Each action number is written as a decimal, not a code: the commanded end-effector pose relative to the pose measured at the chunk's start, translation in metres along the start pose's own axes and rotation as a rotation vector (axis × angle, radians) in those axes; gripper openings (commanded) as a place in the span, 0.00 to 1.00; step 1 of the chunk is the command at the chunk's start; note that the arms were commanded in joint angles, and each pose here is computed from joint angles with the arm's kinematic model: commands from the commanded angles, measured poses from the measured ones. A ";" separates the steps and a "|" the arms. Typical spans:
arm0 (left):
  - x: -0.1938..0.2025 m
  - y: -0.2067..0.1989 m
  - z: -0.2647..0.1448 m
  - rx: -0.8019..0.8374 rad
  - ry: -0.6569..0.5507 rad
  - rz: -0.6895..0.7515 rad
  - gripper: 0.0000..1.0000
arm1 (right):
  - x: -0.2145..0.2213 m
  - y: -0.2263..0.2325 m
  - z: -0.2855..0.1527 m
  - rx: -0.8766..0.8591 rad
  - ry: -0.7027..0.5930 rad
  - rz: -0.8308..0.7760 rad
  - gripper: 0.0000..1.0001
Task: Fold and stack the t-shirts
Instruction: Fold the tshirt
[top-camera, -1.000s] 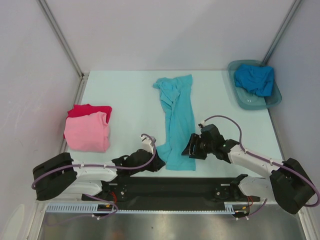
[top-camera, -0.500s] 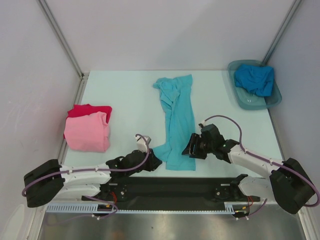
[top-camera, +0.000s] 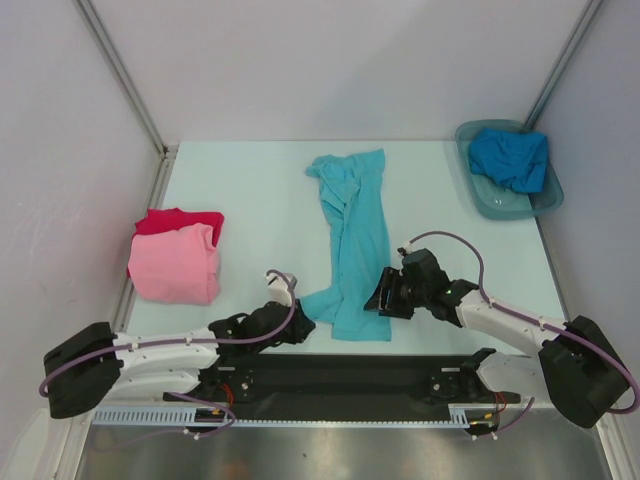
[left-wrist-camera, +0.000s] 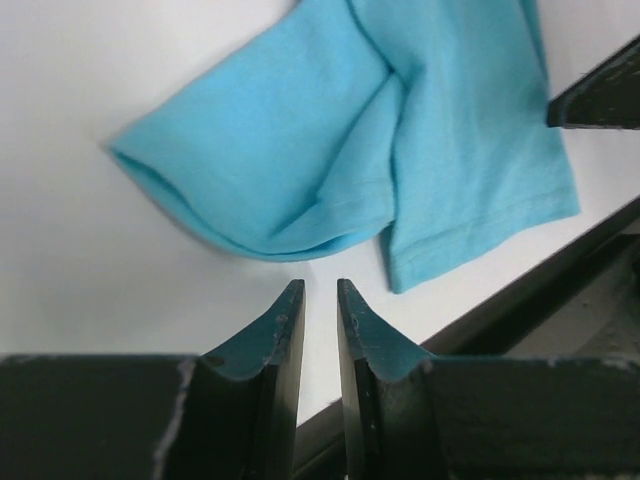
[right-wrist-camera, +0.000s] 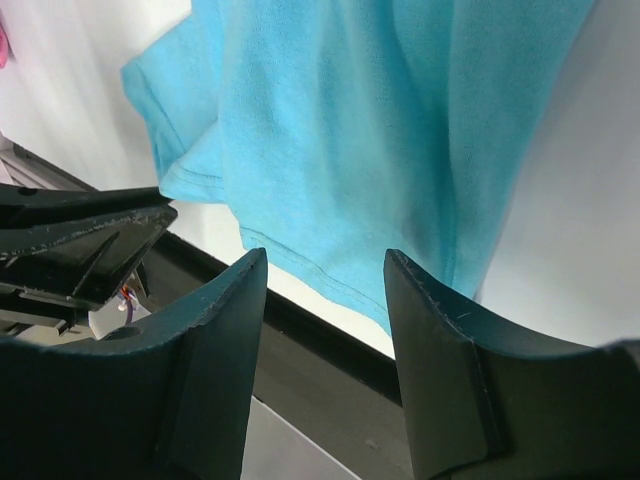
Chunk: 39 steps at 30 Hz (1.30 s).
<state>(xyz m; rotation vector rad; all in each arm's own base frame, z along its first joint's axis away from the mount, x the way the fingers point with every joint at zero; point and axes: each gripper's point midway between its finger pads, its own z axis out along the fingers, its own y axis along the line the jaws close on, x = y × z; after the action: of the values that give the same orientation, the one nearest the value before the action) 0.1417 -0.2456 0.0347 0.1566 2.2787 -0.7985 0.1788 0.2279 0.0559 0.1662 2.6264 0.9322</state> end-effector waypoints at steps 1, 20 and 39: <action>-0.017 0.015 -0.006 -0.105 -0.051 -0.014 0.25 | -0.005 0.004 -0.002 -0.022 -0.025 -0.007 0.55; -0.026 0.056 0.000 -0.195 -0.098 -0.139 0.59 | -0.010 0.007 -0.012 -0.048 -0.053 -0.001 0.54; -0.019 0.048 0.015 -0.153 -0.064 -0.145 0.40 | -0.017 0.001 -0.027 -0.081 -0.093 0.032 0.52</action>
<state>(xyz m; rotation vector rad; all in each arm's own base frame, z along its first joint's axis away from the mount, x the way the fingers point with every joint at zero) 0.1881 -0.2217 0.0231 -0.1114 2.2630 -0.7066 0.1857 0.2097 0.0741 0.2368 2.5276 0.9848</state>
